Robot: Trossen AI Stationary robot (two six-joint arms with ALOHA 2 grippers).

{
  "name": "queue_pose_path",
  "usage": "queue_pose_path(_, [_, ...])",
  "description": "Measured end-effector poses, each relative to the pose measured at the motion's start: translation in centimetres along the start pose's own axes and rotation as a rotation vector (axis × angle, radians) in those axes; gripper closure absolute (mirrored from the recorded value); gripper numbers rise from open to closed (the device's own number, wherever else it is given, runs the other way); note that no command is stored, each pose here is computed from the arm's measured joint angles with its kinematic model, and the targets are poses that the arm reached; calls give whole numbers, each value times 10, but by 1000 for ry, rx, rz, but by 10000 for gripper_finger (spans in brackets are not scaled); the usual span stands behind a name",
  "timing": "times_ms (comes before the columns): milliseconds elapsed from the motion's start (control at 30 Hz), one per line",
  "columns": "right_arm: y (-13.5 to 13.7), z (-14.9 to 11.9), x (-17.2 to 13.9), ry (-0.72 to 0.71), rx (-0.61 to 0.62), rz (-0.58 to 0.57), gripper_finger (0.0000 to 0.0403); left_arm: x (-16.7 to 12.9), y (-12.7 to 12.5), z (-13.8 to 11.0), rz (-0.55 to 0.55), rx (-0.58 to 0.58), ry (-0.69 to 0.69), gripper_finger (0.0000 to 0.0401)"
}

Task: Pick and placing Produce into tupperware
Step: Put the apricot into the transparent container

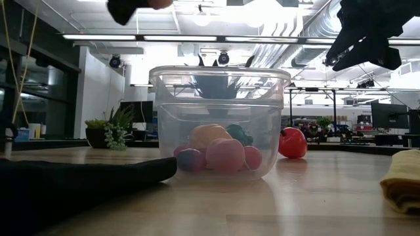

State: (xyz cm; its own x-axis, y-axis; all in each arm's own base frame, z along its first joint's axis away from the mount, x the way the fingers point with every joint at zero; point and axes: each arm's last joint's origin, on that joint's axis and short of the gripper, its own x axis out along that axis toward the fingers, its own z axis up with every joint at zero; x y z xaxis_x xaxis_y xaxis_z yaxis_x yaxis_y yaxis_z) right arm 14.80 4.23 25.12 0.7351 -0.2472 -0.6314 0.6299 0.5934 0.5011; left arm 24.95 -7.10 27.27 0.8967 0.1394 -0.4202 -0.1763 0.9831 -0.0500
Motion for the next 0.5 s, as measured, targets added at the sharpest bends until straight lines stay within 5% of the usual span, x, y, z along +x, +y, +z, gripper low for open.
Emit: queue_pose_path(500, [-1, 0, 0, -6, -27, -11, 261, 43, 32, -8, -101, -51, 146, 268])
